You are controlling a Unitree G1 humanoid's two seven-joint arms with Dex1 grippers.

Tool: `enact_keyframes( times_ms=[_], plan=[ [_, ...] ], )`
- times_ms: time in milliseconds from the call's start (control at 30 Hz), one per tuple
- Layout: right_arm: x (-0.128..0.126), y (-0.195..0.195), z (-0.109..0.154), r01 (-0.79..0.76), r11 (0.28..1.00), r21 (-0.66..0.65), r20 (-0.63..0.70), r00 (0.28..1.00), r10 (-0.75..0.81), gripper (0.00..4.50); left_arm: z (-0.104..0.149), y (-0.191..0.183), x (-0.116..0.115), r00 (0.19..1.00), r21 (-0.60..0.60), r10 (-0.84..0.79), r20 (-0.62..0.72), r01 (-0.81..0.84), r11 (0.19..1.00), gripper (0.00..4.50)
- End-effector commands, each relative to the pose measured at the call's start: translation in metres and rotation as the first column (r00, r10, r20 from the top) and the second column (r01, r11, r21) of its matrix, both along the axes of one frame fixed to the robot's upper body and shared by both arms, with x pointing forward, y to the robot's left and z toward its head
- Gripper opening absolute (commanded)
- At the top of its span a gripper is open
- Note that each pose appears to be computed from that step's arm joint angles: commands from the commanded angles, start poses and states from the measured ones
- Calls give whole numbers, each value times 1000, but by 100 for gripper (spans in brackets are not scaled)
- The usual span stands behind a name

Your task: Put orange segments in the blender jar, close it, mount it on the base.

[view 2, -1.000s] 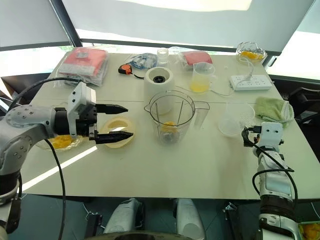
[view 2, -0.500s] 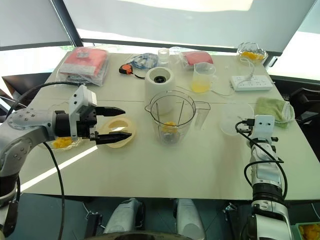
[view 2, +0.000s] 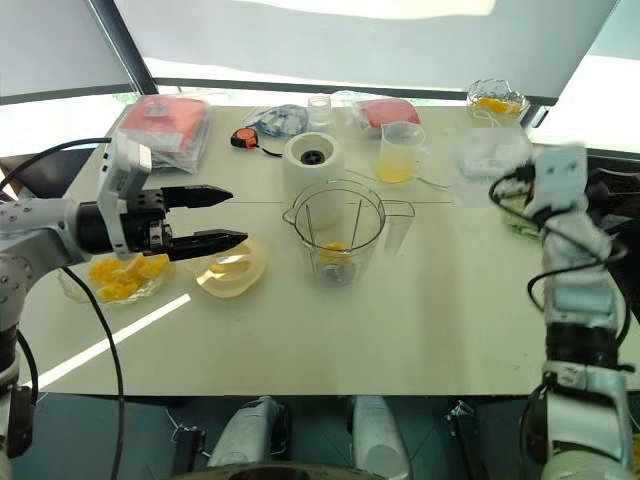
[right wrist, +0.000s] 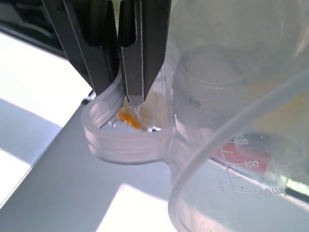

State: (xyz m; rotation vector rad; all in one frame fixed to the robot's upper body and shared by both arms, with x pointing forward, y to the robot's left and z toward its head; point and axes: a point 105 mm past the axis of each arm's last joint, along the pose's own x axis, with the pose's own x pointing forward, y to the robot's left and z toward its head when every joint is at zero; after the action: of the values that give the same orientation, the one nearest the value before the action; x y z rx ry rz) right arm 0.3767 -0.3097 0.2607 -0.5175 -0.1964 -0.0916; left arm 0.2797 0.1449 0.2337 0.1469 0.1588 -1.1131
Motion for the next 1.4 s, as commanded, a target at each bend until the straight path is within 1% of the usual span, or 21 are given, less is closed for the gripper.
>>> enact_keyframes(
  times_ms=[33,67,200,267,367,400,500,567,700,900,1067,1233,1400],
  plan=[
    [1,26,27,-116,989,-89,-12,993,116,4,13,5,2,998,28,0,65,-2,1000,450],
    [0,35,36,-156,980,-122,-13,988,156,4,12,6,2,998,45,-2,67,-1,999,450],
    [-2,64,56,-252,943,-218,-16,967,255,4,8,13,4,997,88,5,74,-11,996,450],
    [-4,76,60,-291,924,-250,-23,955,295,4,7,18,6,997,101,19,77,-27,995,450],
    [-8,96,63,-330,877,-350,-33,940,340,4,3,25,6,997,119,35,75,-44,992,450],
    [-10,103,65,-328,847,-419,-35,938,345,4,1,26,6,997,121,37,75,-46,992,450],
    [-13,117,67,-315,773,-551,-37,934,355,4,-1,26,6,996,121,39,76,-48,991,450],
    [-14,127,71,-296,723,-624,-21,931,363,4,-3,25,8,996,119,45,80,-54,991,450],
    [-14,137,77,-239,641,-729,16,930,366,4,-4,25,9,995,117,49,82,-59,991,450],
    [-15,147,80,-173,544,-821,56,924,379,4,-4,24,9,995,113,50,83,-60,992,450],
    [-15,152,79,-143,475,-868,62,919,390,4,-5,23,9,995,108,51,81,-59,992,450],
    [-15,156,74,-130,423,-897,58,914,403,4,-5,23,11,995,92,60,80,-67,993,450],
    [-16,159,73,-109,387,-916,65,910,409,4,-6,22,11,995,89,58,77,-65,994,450]
  ],
)
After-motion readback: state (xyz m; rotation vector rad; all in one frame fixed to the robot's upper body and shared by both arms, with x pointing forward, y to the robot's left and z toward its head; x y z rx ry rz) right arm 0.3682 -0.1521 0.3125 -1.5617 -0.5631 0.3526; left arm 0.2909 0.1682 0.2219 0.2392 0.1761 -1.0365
